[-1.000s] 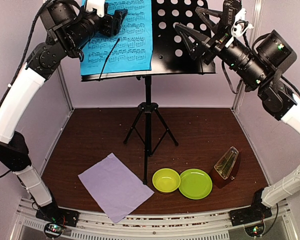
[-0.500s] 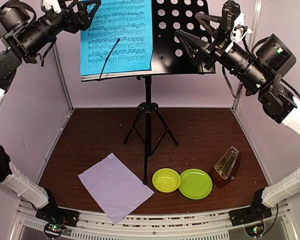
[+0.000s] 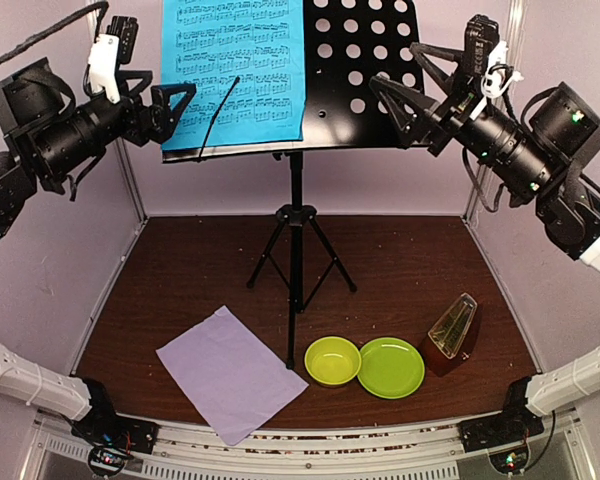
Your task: Set up the instrument practice props
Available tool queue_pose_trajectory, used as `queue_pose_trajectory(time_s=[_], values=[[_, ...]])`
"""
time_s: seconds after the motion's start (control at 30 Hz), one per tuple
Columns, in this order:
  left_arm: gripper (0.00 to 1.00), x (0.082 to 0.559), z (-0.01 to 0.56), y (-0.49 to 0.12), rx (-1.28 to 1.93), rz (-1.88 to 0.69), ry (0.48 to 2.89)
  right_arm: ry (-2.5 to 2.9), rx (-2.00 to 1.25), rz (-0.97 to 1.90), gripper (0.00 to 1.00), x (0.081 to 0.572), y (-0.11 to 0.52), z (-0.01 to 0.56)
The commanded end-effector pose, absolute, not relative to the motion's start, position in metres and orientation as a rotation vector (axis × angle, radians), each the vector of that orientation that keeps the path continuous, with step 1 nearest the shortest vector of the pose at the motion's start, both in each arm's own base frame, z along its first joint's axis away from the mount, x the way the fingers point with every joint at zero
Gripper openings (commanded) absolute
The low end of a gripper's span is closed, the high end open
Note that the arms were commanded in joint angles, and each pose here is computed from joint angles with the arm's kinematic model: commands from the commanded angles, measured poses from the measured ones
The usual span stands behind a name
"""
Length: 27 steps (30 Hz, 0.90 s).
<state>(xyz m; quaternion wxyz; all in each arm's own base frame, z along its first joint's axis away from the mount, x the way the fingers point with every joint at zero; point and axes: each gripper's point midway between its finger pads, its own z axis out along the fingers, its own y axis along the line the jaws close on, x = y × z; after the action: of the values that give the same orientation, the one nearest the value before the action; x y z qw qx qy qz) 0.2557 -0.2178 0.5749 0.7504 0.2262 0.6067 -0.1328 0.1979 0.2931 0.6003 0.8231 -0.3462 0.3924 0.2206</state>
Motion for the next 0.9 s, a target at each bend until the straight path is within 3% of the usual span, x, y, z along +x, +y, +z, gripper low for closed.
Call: queue_pose_trajectory(time_s=[0.0,0.27,0.87], values=[[0.91,0.247,0.56,-0.187,0.379,-0.317,1.385,0.919,-0.695,0.501,0.87,0.197,0.28,0.584],[0.91,0.23,0.52,-0.155,0.285,-0.369,1.467,1.116,-0.612,0.582,0.9,0.203,0.261,0.542],[0.95,0.242,0.308,-0.157,0.199,-0.44,1.933,1.612,-0.606,0.81,0.93,0.212,0.295,0.352]])
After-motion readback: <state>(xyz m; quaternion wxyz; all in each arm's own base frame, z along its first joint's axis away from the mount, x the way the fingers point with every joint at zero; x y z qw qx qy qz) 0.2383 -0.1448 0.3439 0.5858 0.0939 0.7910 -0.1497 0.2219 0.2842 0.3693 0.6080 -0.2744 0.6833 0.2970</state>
